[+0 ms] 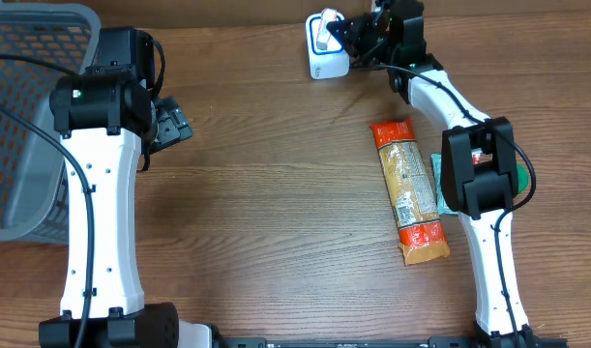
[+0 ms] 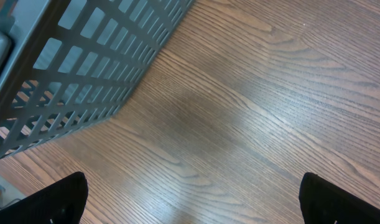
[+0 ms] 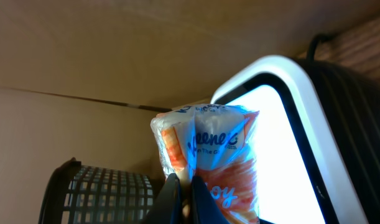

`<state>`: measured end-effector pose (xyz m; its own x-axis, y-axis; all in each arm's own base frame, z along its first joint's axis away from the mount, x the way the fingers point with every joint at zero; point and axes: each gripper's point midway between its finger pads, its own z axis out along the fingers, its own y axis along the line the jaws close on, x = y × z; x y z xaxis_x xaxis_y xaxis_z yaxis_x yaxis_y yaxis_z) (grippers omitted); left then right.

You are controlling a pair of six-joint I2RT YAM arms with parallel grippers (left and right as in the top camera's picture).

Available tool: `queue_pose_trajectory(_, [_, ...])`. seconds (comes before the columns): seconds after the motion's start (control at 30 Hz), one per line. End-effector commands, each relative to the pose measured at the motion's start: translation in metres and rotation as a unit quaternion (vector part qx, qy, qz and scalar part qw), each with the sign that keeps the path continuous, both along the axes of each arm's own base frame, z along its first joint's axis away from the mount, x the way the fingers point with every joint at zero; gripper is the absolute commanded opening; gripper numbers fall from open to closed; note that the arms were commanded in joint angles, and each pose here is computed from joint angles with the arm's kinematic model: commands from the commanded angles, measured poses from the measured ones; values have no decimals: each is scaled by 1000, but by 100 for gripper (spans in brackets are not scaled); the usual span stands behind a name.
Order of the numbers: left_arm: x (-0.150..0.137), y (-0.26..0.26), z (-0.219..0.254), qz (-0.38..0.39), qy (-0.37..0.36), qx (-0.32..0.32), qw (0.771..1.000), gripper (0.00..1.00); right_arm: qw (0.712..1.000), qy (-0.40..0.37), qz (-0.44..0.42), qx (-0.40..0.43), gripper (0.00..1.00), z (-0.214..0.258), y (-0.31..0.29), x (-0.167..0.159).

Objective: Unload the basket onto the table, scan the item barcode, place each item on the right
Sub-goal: 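Hold the Kleenex pack in front of the white scanner's face, then move the Kleenex pack right and set it on the spaghetti package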

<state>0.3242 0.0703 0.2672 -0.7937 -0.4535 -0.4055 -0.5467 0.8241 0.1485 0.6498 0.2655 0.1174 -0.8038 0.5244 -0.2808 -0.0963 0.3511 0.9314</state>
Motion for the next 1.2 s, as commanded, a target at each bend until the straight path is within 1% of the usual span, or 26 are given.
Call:
queue_pose_trajectory(0.0, [1,3,0,-5,5,8,1000,99,1000,-12,10,2,3,13,4,-3])
queue_pose_trajectory(0.07, [1,3,0,-5,4,8,1000,100,1000,-11,13,3,4,13,5,-4])
queue_pose_trajectory(0.13, [1,3,0,-5,4,8,1000,100,999,-27,40,9,4,20,8,-9])
queue_pose_trajectory(0.23, [1,3,0,-5,4,8,1000,100,995,-65,75,19,4,45,10,-17])
queue_pose_trajectory(0.37, [1,3,0,-5,4,8,1000,100,993,-88,75,12,4,86,2,-22])
queue_pose_trajectory(0.47, [0,3,0,-5,5,8,1000,100,992,-98,77,-5,4,121,-4,-34])
queue_pose_trajectory(0.53, [1,3,0,-5,4,8,1000,99,990,-107,82,-32,4,144,-10,-47])
queue_pose_trajectory(0.63, [1,3,0,-5,4,8,1000,100,987,-107,90,-79,4,166,-20,-71])
queue_pose_trajectory(0.77, [1,3,0,-5,4,8,1000,100,975,-93,115,-165,4,180,-43,-118])
queue_pose_trajectory(0.87, [1,3,0,-5,5,8,1000,100,962,-53,132,-231,4,169,-65,-153])
queue_pose_trajectory(0.97, [1,3,0,-5,4,8,1000,99,938,23,136,-317,4,139,-97,-185])
queue_pose_trajectory(1.03, [1,3,0,-5,4,8,1000,100,909,92,135,-383,4,113,-124,-207])
queue_pose_trajectory(1.1, [1,3,0,-5,4,8,1000,100,873,161,130,-441,4,89,-150,-229])
queue_pose_trajectory(1.17, [1,3,0,-5,4,8,1000,99,844,211,134,-475,4,71,-167,-247])
